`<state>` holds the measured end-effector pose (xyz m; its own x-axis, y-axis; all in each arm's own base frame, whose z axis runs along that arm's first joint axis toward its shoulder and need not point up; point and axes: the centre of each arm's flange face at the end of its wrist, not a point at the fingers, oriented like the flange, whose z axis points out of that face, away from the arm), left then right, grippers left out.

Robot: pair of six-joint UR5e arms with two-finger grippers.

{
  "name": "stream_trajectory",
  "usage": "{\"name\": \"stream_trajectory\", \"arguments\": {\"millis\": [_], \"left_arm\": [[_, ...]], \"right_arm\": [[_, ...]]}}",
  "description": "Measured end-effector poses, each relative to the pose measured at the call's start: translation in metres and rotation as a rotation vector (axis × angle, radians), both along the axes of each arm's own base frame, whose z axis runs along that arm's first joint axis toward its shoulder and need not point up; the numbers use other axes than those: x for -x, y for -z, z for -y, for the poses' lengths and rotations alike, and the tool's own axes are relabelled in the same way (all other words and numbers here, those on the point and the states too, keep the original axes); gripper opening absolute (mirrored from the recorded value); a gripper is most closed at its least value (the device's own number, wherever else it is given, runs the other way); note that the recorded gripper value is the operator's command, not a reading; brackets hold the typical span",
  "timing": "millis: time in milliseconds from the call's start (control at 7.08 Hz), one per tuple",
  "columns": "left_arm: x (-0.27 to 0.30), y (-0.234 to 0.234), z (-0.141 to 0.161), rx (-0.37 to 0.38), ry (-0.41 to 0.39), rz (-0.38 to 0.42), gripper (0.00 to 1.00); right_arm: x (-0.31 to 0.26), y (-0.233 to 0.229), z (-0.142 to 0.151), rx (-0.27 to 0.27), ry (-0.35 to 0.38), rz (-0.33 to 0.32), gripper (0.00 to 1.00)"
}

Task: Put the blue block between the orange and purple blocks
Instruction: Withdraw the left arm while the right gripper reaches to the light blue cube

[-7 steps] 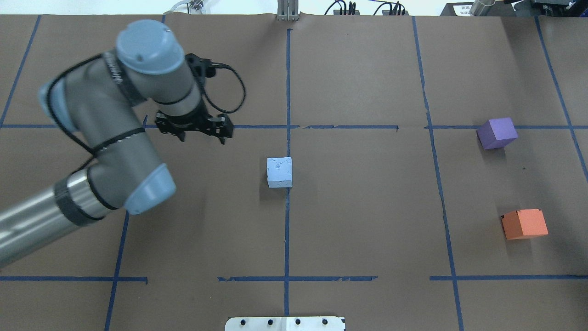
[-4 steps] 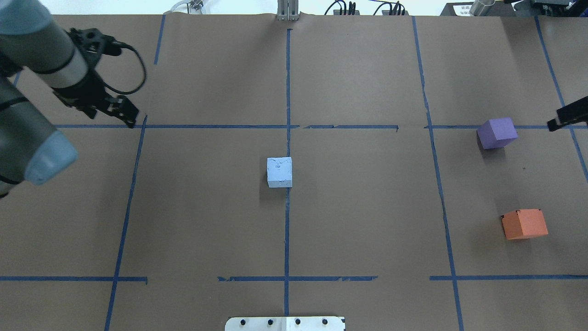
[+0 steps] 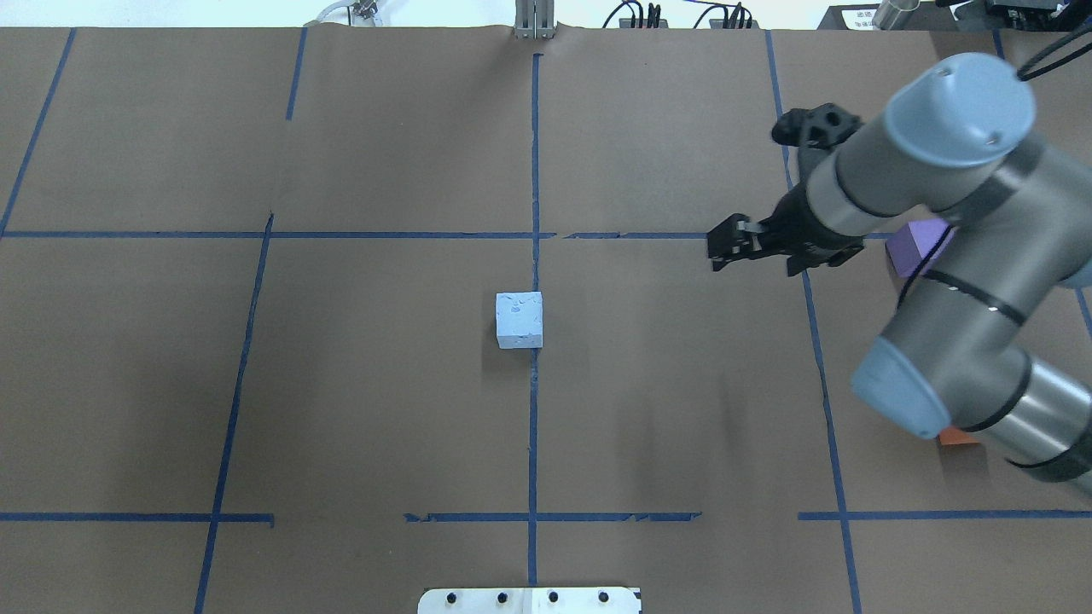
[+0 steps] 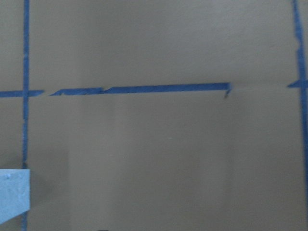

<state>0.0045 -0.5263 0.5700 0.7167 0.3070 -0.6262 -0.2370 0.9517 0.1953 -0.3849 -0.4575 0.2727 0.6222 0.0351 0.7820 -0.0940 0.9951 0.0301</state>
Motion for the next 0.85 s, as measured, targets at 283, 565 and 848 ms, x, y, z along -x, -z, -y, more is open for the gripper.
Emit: {"name": "stream_trajectory", "arguments": {"millis": [283,565,848], "left_arm": [[0.061,-0.054,-0.035,0.043,0.055,-0.019,1.00],[0.068,-0.064,-0.045,0.049,0.070,-0.068,1.00],[0.068,-0.064,-0.047,0.047,0.073,-0.079,1.00]], "right_arm": [[0.084,0.052,-0.027,0.025,-0.029,-0.030,1.00],[0.146,0.095,-0.029,0.044,-0.059,-0.060,1.00],[0.195,0.127,-0.017,0.061,-0.068,-0.084,1.00]]}}
